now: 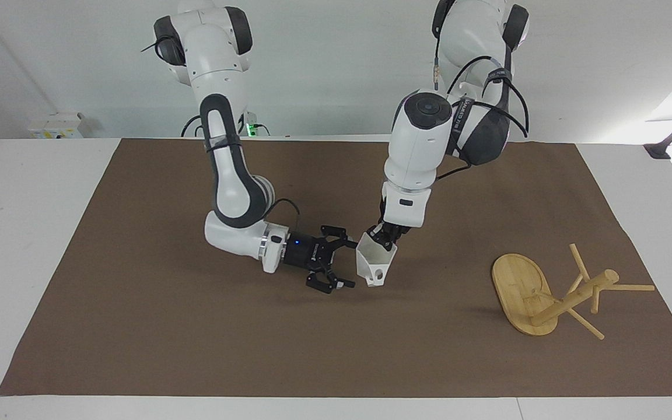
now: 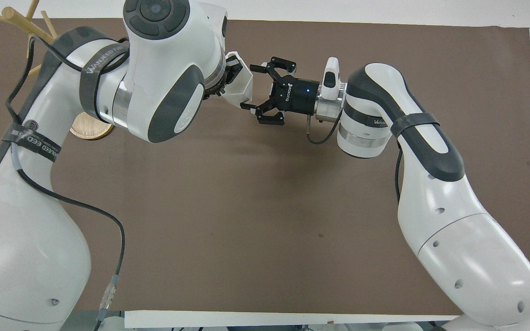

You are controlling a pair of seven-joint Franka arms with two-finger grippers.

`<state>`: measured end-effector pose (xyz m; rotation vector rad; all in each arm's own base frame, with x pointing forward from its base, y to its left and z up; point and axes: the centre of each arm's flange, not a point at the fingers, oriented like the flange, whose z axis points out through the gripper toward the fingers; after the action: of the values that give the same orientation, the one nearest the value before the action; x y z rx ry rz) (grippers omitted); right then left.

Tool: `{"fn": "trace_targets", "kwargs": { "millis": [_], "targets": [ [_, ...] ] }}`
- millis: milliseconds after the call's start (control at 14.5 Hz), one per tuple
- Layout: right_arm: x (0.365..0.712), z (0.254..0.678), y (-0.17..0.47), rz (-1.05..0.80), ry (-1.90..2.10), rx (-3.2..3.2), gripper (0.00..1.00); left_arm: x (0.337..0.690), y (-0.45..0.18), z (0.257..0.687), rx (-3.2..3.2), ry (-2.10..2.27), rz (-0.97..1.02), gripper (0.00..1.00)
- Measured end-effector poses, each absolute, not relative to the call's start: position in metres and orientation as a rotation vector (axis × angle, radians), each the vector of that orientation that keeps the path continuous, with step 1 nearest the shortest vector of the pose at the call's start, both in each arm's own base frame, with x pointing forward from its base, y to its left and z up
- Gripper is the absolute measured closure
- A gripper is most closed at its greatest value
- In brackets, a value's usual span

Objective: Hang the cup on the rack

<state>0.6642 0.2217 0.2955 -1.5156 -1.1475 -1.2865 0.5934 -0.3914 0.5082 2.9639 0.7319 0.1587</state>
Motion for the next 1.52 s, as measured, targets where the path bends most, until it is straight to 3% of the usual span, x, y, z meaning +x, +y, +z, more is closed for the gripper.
{"fn": "trace_targets", "kwargs": {
  "millis": [345,621,1034,1241,1517],
  "targets": [
    [0.68,0.306,0.07,-1.12,-1.255,-1.544,0.0,0.62,-0.275,0.555,2.896,0.863,0.249,0.96],
    [0.678,0.375,-0.011,-0.847,-1.341,-1.759,0.0,0.599,-0.205,0.542,2.793,0.85,0.397,0.96],
    [0.633,0.532,-0.038,-0.482,-1.282,-2.319,0.0,0.552,-0.178,0.464,2.541,0.854,0.633,0.96],
    [0.618,0.576,-0.049,-0.393,-1.228,-2.54,0.0,0.553,-0.166,0.461,2.414,0.917,0.701,0.96],
    [0.591,0.621,-0.05,0.004,-0.864,-2.89,0.0,0.56,-0.143,0.457,2.402,0.937,0.737,0.96]
  ]
}}
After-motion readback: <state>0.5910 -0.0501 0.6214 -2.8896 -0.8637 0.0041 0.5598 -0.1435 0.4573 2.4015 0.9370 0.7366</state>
